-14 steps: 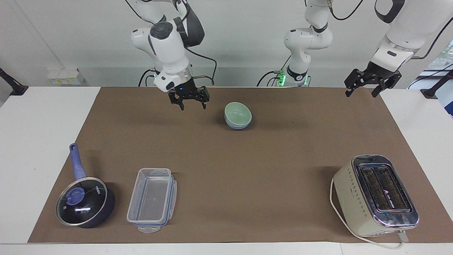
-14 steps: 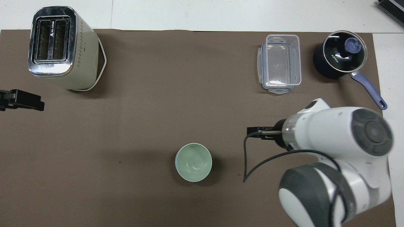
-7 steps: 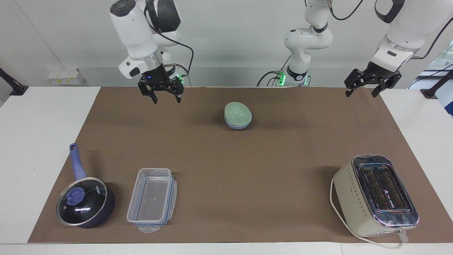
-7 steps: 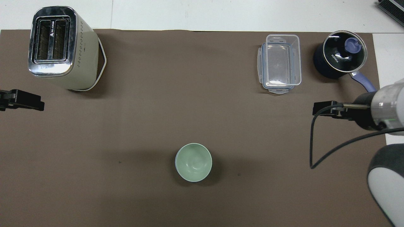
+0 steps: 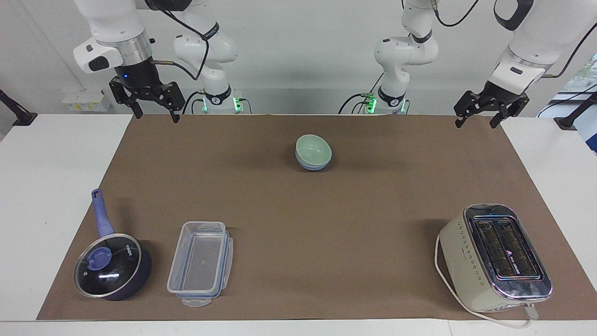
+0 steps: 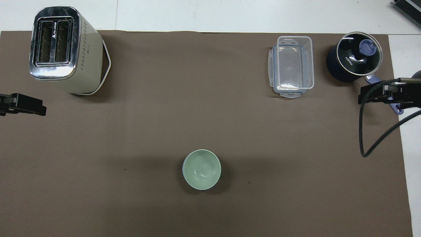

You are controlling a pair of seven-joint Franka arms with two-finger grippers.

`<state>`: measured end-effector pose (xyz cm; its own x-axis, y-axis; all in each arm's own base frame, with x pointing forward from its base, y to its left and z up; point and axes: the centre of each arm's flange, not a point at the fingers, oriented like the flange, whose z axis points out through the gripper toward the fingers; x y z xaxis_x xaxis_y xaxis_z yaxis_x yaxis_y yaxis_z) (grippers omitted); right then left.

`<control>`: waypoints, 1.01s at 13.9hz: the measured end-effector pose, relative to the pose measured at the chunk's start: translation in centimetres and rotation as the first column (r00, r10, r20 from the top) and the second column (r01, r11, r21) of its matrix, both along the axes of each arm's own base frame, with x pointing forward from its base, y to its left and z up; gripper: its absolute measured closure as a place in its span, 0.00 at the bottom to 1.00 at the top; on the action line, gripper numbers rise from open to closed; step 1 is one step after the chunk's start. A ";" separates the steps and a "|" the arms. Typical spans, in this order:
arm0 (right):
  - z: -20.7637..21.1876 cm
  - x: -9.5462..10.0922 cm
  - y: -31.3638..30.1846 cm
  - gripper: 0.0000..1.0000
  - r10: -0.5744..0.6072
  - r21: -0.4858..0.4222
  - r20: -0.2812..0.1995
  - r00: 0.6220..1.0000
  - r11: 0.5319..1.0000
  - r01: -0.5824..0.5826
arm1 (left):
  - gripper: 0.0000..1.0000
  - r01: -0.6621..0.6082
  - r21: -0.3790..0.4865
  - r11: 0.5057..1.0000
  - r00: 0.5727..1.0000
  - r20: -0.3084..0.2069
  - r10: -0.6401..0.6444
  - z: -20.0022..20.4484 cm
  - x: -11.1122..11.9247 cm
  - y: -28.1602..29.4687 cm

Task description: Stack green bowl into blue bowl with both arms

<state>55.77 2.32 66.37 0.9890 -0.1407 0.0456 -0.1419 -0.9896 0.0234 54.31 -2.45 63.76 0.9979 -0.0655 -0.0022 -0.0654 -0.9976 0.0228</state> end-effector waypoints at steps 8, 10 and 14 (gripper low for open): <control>-1.2 -1.1 -0.6 0.00 -0.013 -0.001 -0.058 0.998 1.000 0.013 | 0.00 0.000 0.000 1.000 1.000 0.000 0.000 0.0 0.0 0.0; -1.2 -1.5 -0.8 0.00 -0.017 -0.001 -0.061 0.998 1.000 0.017 | 0.00 0.000 0.000 1.000 1.000 0.000 0.000 0.0 0.0 0.0; -1.2 -1.6 -0.7 0.00 -0.016 0.005 -0.058 0.998 1.000 0.016 | 0.00 0.000 0.000 1.000 1.000 0.000 0.000 0.0 0.0 0.0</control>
